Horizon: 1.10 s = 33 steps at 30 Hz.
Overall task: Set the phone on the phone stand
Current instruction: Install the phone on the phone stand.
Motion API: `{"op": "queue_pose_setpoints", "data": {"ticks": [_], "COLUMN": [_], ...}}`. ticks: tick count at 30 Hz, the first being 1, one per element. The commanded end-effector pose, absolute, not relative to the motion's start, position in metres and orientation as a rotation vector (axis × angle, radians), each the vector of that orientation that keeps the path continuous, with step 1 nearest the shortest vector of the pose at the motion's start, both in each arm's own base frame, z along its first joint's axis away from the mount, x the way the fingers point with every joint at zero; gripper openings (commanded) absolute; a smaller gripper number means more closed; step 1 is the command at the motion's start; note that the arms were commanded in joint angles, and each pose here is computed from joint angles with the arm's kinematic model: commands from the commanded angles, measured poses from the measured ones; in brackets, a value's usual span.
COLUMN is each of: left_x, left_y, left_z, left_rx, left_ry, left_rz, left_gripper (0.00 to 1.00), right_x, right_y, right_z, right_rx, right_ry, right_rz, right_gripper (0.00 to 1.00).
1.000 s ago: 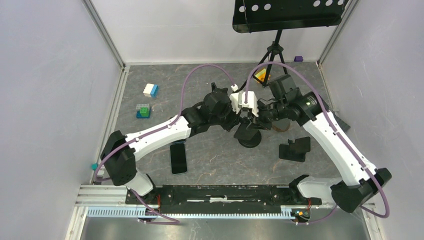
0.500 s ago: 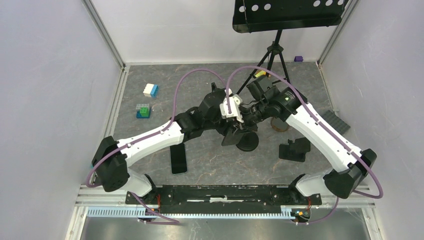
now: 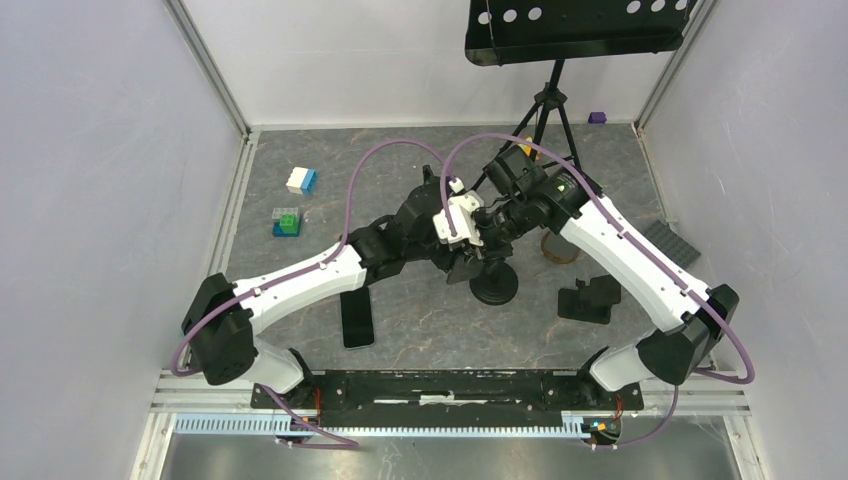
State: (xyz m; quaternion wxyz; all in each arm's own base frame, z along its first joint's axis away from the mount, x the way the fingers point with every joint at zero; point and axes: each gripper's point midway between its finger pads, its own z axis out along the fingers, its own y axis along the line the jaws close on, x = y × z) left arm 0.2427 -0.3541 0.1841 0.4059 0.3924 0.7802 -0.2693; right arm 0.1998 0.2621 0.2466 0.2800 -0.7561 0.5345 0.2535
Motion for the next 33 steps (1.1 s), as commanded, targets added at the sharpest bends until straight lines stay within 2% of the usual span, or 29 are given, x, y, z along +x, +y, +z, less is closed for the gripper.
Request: {"op": "queue_pose_setpoints", "data": {"ticks": [1,33], "left_x": [0.233,0.244], "left_y": [-0.362,-0.356], "left_z": [0.201,0.190], "left_rx": [1.044,0.928], "left_ry": [1.880,1.927], "left_rz": [-0.743,-0.690], "left_gripper": [0.02,0.02], "right_x": [0.216,0.247], "right_y": [0.269,0.231], "right_z": [0.261,0.230], "right_rx": [-2.034,-1.694], "right_ry": [1.339,1.833], "right_rz": [0.600,0.385], "right_gripper": [0.00,0.00]}}
